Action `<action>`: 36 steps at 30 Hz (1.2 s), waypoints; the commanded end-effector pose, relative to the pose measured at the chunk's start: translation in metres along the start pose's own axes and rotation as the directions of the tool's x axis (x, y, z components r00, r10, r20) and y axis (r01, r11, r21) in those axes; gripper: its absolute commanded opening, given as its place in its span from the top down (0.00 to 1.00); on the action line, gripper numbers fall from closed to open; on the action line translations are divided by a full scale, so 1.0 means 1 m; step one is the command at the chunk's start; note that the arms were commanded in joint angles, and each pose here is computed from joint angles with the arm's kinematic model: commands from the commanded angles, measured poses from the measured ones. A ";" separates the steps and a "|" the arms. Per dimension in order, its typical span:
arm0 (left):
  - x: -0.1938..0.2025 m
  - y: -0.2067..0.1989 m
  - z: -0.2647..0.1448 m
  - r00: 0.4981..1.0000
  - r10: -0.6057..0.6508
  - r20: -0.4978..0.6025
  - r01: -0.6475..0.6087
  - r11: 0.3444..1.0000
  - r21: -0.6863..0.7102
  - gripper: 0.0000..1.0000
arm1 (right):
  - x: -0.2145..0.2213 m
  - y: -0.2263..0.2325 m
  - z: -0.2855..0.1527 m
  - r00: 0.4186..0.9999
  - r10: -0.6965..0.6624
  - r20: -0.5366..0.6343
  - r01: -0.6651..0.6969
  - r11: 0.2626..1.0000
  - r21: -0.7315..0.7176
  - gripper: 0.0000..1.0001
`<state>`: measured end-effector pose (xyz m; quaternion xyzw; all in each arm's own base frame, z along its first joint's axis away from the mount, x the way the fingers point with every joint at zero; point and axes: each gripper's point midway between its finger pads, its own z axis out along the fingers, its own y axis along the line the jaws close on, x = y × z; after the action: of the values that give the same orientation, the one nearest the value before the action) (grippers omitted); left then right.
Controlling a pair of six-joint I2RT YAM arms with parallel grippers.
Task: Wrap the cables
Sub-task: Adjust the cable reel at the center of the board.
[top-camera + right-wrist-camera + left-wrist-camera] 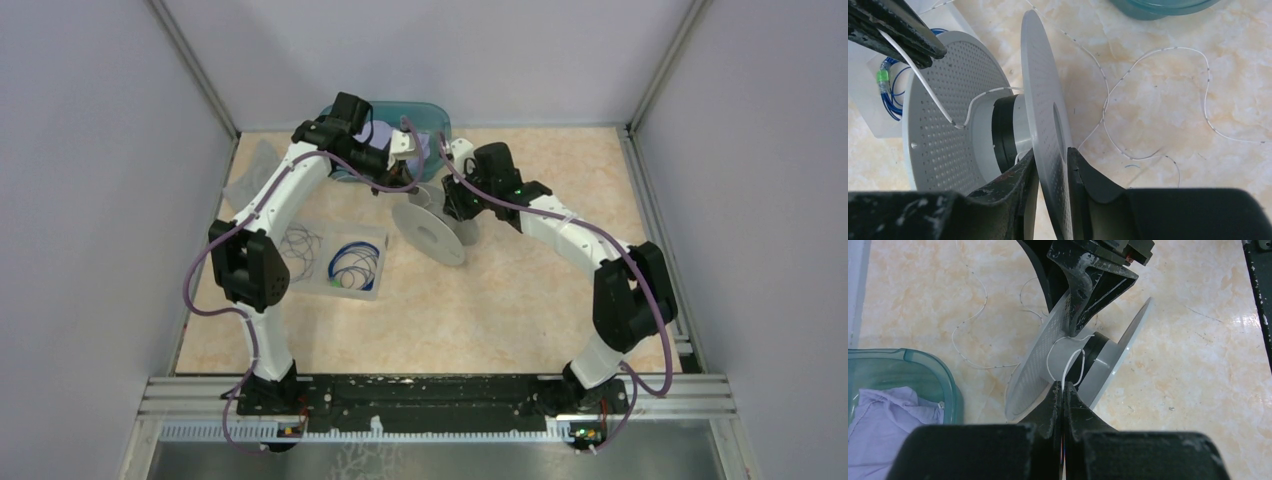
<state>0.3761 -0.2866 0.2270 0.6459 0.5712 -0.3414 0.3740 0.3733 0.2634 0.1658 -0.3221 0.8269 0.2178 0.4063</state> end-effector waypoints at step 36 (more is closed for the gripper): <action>-0.011 0.043 0.013 0.996 -0.075 0.042 0.085 0.923 -0.376 0.99 | -0.060 0.013 -0.013 0.974 0.124 0.190 -0.118 0.992 -0.045 0.68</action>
<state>0.4138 -0.3036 0.2100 0.5483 0.6555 -0.2581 0.4506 0.3746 0.2778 0.1896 -0.2606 0.8246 0.2722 0.4220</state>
